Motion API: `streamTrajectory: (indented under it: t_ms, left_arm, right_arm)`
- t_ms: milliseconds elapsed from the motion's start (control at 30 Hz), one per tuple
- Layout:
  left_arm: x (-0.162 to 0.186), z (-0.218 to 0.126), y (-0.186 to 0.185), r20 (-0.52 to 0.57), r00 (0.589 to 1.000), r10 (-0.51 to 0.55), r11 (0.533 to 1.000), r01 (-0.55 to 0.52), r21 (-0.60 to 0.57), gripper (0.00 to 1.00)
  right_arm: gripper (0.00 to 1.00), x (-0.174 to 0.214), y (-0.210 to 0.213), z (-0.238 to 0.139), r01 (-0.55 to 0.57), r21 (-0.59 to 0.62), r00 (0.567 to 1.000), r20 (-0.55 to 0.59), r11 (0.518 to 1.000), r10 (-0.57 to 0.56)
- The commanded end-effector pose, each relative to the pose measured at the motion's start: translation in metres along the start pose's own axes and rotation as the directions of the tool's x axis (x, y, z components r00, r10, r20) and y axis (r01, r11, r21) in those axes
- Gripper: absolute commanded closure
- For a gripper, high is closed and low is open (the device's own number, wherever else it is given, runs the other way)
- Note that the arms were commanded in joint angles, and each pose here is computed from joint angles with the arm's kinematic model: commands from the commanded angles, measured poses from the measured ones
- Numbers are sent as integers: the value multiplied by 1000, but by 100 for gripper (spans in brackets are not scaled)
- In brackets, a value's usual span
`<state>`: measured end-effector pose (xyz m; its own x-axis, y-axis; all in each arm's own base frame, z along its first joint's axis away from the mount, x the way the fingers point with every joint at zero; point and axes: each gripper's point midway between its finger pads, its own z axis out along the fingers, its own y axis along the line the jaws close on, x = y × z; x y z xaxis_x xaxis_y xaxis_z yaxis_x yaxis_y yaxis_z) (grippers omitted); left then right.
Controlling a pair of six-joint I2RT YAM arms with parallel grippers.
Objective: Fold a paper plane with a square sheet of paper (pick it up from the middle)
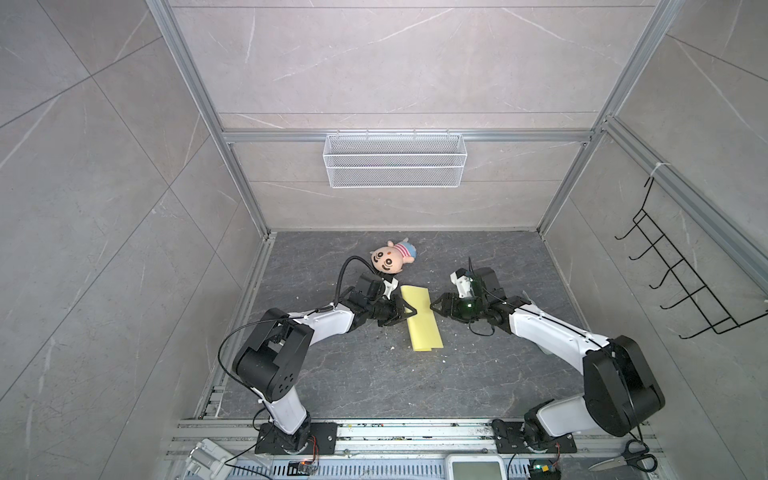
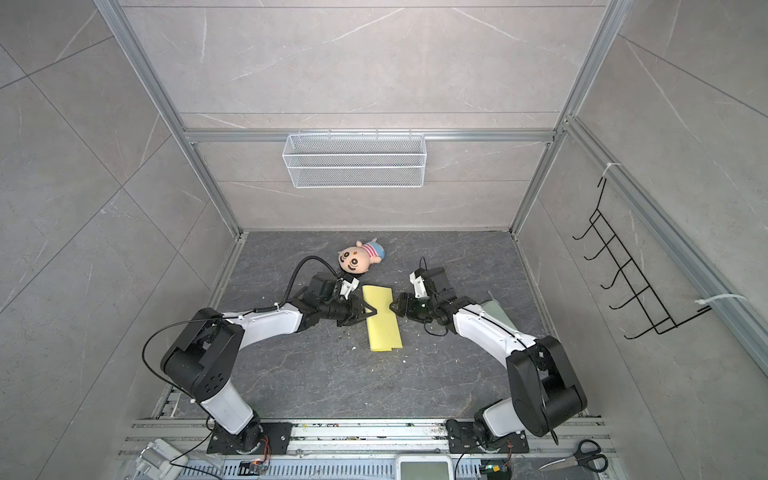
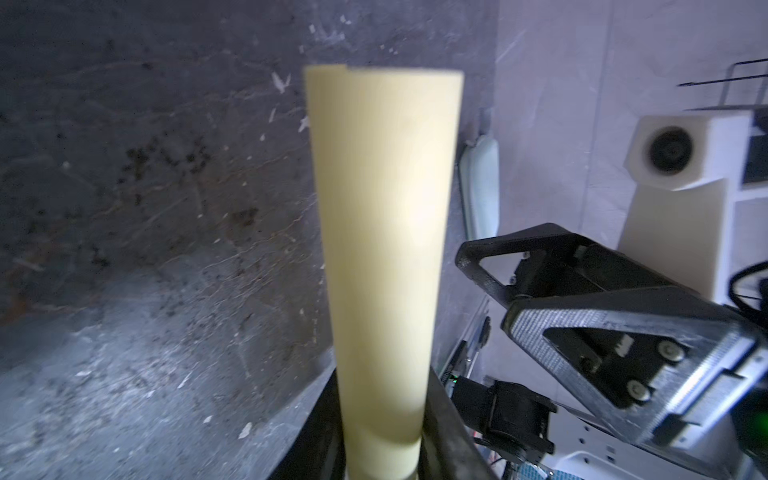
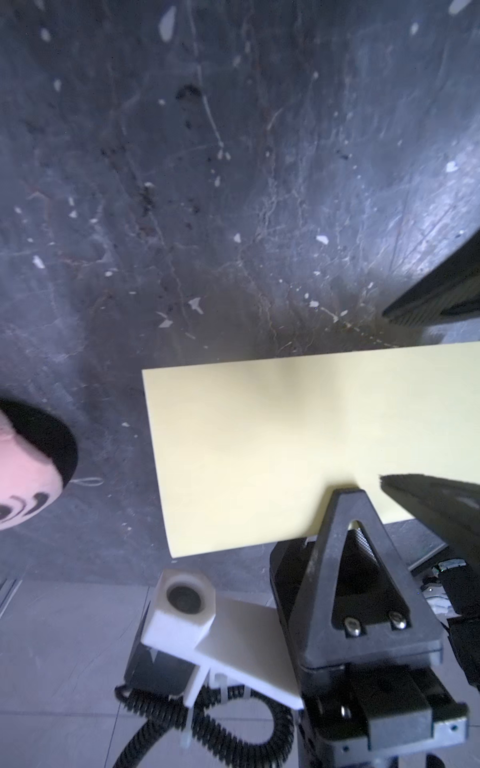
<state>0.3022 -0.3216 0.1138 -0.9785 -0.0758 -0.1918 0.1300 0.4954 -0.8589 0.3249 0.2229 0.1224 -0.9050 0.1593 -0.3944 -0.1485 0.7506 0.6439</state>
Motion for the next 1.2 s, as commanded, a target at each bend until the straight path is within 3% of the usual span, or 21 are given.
streamTrajectory:
  t_ms: [0,167,467,900,1033,1167]
  left_arm:
    - [-12,-12,-29,24,999,39,989,-42,140,70]
    - [-10,0,12,-1,999,-49,997,48,56,69]
    - [3,12,54,-54,993,-102,994,100,-34,67]
    - [7,-3,29,-91,996,-14,994,23,107,67]
    - [8,-9,24,-100,995,7,990,8,142,67]
    - [7,-13,21,-105,994,17,985,1,170,68]
  right_arm:
    - [39,-2,7,5,33,-39,999,-23,999,-33]
    - [40,8,9,23,19,-96,993,-114,995,-30]
    - [39,25,-18,52,-4,-30,979,-202,1000,-2]
    - [29,26,12,62,-28,-258,969,-245,966,-38]
    - [31,28,27,52,-29,-342,967,-249,939,-60]
    - [36,32,26,47,-31,-338,965,-254,941,-59]
